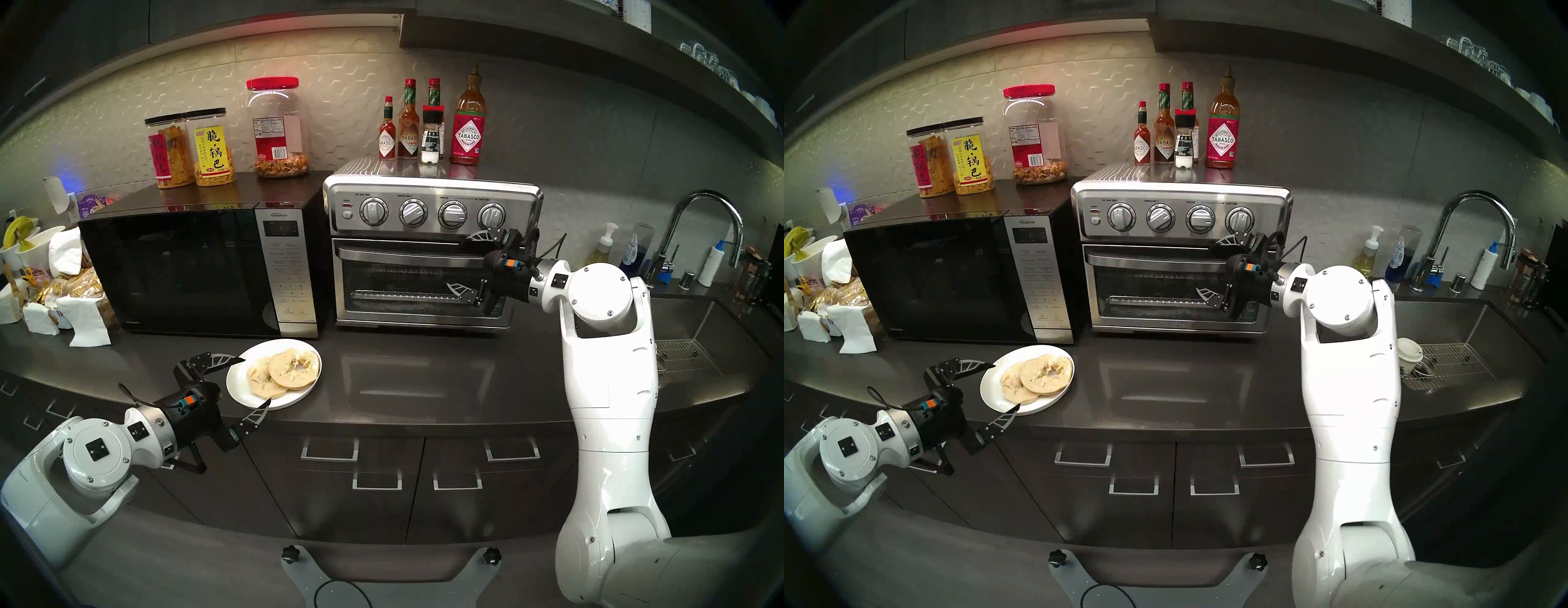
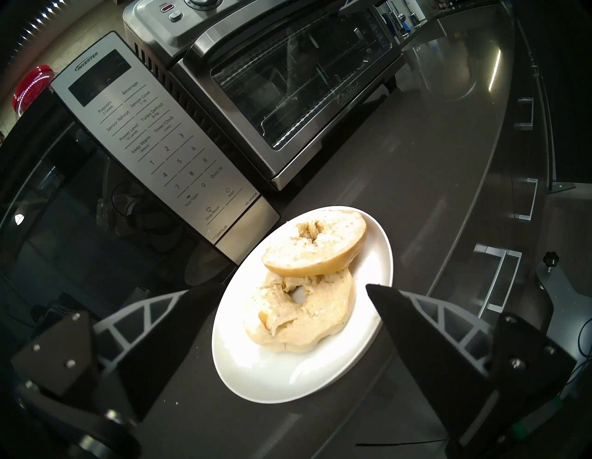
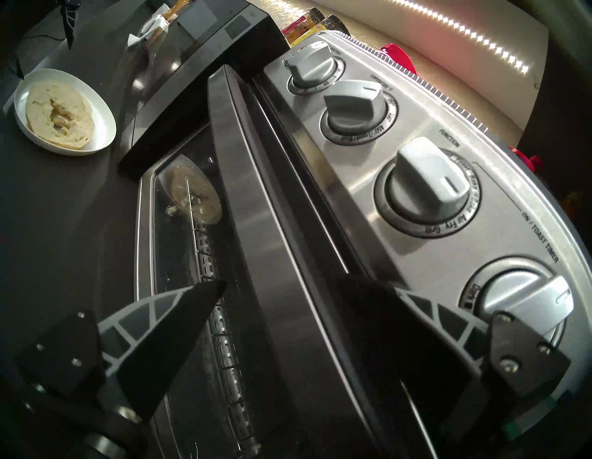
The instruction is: Open the oven and place the bagel inside on the rack
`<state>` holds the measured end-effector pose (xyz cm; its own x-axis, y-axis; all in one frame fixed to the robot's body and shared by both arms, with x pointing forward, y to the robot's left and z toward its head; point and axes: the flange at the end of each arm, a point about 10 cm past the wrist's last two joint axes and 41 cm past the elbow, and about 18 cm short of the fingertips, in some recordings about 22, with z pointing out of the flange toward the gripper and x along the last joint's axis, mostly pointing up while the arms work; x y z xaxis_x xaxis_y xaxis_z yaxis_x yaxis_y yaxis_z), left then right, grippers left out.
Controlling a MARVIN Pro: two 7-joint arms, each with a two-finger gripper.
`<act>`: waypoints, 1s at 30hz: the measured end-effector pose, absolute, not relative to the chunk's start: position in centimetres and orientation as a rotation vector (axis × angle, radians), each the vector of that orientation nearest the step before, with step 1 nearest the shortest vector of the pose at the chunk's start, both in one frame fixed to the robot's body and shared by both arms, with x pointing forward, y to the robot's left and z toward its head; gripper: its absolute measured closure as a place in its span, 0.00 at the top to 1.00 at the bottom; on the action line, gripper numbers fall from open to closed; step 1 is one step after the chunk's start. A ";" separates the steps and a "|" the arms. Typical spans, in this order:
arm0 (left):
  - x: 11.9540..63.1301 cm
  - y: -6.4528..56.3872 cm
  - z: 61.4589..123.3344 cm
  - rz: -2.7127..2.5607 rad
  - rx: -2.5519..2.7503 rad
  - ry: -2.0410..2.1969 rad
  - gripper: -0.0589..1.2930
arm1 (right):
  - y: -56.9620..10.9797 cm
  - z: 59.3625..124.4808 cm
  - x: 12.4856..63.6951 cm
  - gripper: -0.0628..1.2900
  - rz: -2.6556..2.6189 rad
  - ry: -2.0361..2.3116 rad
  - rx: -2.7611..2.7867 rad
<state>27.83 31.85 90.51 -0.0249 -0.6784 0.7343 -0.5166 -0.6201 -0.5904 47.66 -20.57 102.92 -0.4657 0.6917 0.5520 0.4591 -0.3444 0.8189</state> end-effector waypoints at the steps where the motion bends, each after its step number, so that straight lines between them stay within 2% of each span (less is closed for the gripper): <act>1: 27.8 31.8 90.5 -1.721 -2.089 1.293 0.98 | -20.7 103.5 47.8 0.96 1.911 1.672 1.506; 5: 27.8 31.8 90.5 -1.721 -2.089 1.294 0.98 | -20.6 103.7 47.9 0.93 1.897 1.677 1.512; 7: 27.8 31.8 90.5 -1.721 -2.089 1.294 0.98 | -20.6 103.8 47.8 0.76 1.886 1.681 1.512; 9: 27.8 31.8 90.5 -1.721 -2.089 1.294 0.98 | -20.5 103.9 47.8 0.46 1.875 1.686 1.510; 14: 27.8 31.8 90.5 -1.721 -2.090 1.294 0.98 | -20.3 104.0 47.4 0.40 1.849 1.690 1.505; 30: 27.8 31.8 90.5 -1.721 -2.090 1.294 0.98 | -19.3 102.9 45.1 0.34 1.834 1.632 1.463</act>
